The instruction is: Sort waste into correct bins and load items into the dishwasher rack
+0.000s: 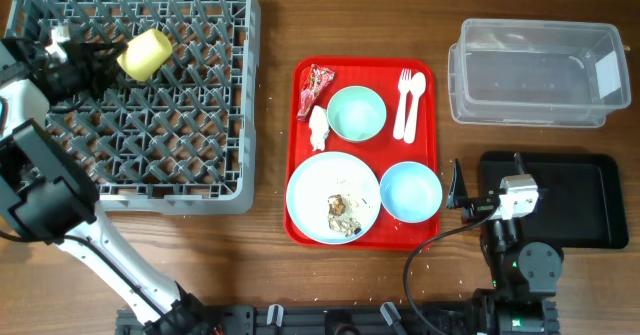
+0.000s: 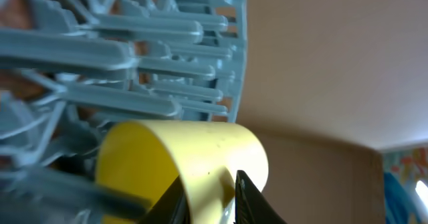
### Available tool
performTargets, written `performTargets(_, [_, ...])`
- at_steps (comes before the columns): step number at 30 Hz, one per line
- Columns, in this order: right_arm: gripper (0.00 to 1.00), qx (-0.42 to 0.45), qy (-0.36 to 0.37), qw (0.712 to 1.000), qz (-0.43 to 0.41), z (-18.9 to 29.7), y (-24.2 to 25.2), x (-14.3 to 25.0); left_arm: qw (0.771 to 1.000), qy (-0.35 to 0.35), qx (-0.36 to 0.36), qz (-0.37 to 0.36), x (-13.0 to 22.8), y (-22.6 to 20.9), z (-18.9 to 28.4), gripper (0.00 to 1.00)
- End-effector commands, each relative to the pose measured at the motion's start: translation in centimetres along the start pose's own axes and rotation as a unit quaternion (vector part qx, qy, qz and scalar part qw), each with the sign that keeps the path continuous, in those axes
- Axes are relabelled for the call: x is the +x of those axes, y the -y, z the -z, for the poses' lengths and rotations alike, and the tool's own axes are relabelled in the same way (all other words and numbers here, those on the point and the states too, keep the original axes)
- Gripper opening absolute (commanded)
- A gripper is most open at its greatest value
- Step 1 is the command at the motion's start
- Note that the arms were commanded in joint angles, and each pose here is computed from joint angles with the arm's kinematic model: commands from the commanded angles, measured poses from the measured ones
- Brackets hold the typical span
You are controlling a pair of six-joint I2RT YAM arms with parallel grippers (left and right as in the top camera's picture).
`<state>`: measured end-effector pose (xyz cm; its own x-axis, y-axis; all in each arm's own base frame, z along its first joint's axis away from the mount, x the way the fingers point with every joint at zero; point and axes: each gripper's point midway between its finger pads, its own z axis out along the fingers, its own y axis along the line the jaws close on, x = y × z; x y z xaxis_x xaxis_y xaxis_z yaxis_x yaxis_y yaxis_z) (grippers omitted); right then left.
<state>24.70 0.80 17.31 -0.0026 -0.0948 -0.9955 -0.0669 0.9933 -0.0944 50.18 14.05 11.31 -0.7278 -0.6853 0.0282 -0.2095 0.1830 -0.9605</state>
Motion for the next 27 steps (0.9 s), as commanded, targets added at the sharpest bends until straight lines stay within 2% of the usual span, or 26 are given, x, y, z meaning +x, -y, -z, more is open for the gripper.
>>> performTargets(1, [1.00,0.007,0.004,1.000,0.005,0.0,0.3,-0.2,0.992,0.078,-0.095,-0.034,-1.3,1.6,3.1,0.18])
performTargets(3, [1.00,0.007,0.004,1.000,0.005,0.0,0.3,-0.2,0.972,0.134,-0.190,-0.031,-1.8,1.2,5.2,0.21])
performTargets(6, [1.00,0.007,0.004,1.000,0.005,0.0,0.3,-0.2,0.929,0.201,-0.309,-0.031,-1.9,0.9,8.6,0.23])
performTargets(7, [1.00,0.007,0.004,1.000,0.005,0.0,0.3,-0.2,0.920,0.211,-0.329,-0.035,-1.7,1.2,9.1,0.12])
performTargets(8, [1.00,0.007,0.004,1.000,0.005,0.0,0.3,-0.2,0.918,0.212,-0.332,-0.045,-1.4,2.1,8.8,0.04])
performTargets(10, [1.00,0.007,0.004,1.000,0.005,0.0,0.3,-0.2,0.922,0.197,-0.325,-0.080,-0.6,3.7,6.5,0.04])
performTargets(11, [1.00,0.007,0.004,1.000,0.005,0.0,0.3,-0.2,0.921,0.173,-0.325,-0.125,0.1,4.5,4.3,0.04])
performTargets(13, [1.00,0.007,0.004,1.000,0.005,0.0,0.3,-0.2,0.905,0.130,-0.346,-0.210,1.7,5.1,0.0,0.04])
performTargets(15, [1.00,0.007,0.004,1.000,0.005,0.0,0.3,-0.2,0.863,0.136,-0.410,-0.263,2.5,5.0,-3.0,0.04])
performTargets(19, [1.00,0.007,0.004,1.000,0.005,0.0,0.3,-0.2,0.768,0.196,-0.516,-0.323,2.9,5.6,-5.0,0.04])
performTargets(21, [1.00,0.007,0.004,1.000,0.005,0.0,0.3,-0.2,0.738,0.212,-0.545,-0.336,3.1,5.5,-5.5,0.04])
performTargets(27, [1.00,0.007,0.004,1.000,0.005,0.0,0.3,-0.2,0.726,0.196,-0.575,-0.320,2.6,2.6,-5.1,0.04])
